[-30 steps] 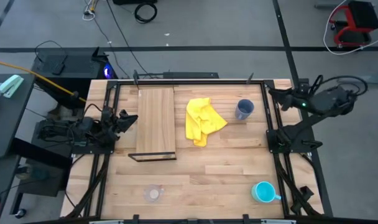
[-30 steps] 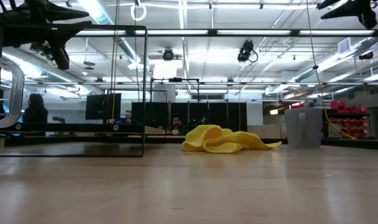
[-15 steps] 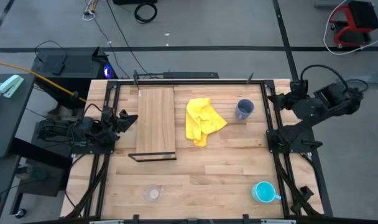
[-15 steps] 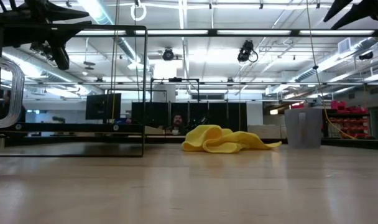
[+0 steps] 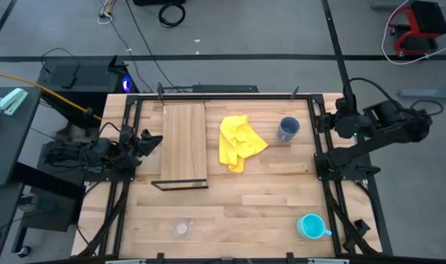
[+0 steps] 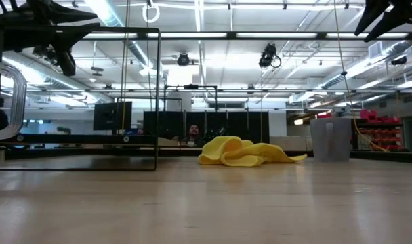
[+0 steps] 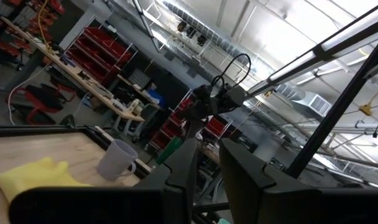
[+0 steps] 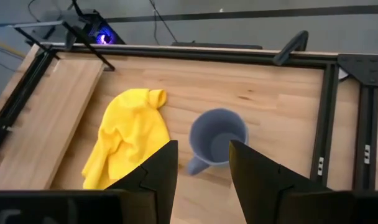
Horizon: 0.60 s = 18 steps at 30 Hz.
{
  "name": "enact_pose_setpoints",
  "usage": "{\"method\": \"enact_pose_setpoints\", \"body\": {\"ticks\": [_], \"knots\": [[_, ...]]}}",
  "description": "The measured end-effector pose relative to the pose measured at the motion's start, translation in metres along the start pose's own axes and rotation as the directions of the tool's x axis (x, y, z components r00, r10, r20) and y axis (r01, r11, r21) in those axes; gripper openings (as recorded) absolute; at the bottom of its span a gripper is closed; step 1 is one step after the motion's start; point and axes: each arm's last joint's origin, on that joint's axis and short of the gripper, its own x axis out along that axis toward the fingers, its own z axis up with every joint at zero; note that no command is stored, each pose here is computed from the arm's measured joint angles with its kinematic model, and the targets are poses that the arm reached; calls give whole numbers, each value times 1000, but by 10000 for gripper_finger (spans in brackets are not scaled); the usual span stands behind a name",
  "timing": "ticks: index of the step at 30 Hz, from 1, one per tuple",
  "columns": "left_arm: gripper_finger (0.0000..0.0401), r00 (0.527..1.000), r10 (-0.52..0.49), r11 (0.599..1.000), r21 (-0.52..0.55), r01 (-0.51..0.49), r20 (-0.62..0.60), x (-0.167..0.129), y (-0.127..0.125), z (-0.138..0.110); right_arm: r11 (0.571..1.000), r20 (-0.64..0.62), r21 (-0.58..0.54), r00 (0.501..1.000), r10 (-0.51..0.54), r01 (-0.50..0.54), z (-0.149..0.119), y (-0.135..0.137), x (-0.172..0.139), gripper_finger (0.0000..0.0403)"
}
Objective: Stack small to large cups/mugs on shelf
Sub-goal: Put the violet mug on the shelf
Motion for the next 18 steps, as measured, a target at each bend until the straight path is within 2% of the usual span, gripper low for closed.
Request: {"method": "enact_pose_setpoints", "body": {"ticks": [9, 18], "knots": [[73, 1000, 2, 998, 58, -1, -3, 0, 0, 0, 1000, 5, 12, 1000, -8, 7, 0, 0, 0, 151], [79, 1000, 14, 997, 77, -12, -22, 0, 1, -2, 991, 4, 132, 1000, -8, 7, 0, 0, 0, 150]]}}
